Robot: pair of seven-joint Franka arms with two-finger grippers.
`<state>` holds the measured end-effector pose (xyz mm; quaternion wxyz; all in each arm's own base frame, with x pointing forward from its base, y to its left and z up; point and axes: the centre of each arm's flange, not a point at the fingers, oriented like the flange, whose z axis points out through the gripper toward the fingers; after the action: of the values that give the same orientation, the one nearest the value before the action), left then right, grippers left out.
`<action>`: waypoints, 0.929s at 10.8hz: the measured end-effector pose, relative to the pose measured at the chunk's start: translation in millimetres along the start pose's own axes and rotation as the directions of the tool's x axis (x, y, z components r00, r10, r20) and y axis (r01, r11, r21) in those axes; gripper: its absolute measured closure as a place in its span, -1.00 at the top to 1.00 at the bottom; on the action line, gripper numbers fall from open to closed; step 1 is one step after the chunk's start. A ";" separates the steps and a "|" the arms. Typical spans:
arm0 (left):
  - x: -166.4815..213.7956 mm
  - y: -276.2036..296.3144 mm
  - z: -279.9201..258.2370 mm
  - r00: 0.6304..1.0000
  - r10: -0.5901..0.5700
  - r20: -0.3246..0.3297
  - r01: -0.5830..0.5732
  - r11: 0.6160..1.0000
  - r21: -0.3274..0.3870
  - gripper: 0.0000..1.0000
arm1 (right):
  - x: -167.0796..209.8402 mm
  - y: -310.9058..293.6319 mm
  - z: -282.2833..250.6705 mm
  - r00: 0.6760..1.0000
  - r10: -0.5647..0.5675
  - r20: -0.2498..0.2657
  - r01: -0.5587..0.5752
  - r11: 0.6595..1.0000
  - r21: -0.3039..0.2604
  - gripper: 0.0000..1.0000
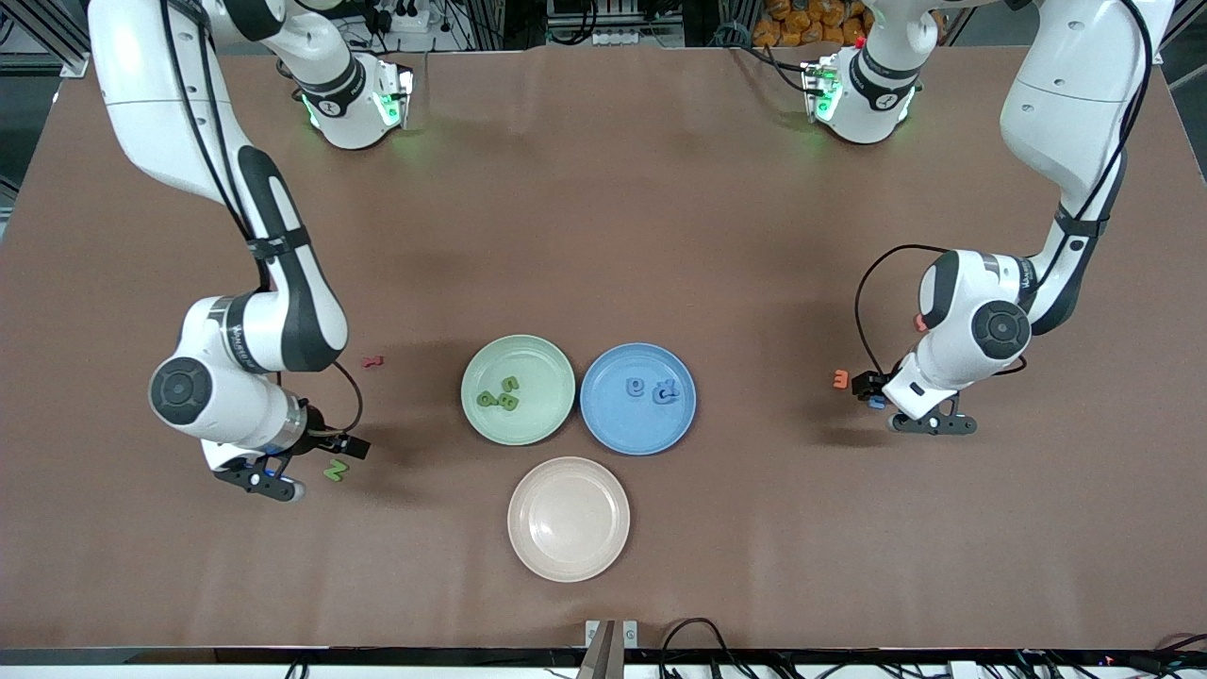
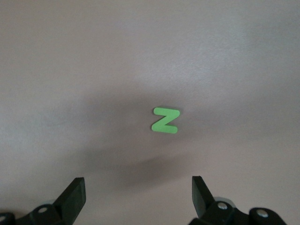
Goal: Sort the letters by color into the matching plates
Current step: 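Grasp the blue 3 with the left gripper while the right gripper grasps z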
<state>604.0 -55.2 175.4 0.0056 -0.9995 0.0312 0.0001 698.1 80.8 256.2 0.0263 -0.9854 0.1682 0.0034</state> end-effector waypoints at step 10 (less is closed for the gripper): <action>-3.3 1.6 9.1 1.000 0.002 -0.013 -0.002 1.000 -0.007 0.90 | 30.1 33.5 50.5 0.996 0.091 -0.004 -0.091 0.996 -0.009 1.00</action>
<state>600.6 -56.5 166.3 0.0020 -0.9995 0.0321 -0.0061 715.5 42.0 203.7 0.0215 -0.9769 0.2128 0.0037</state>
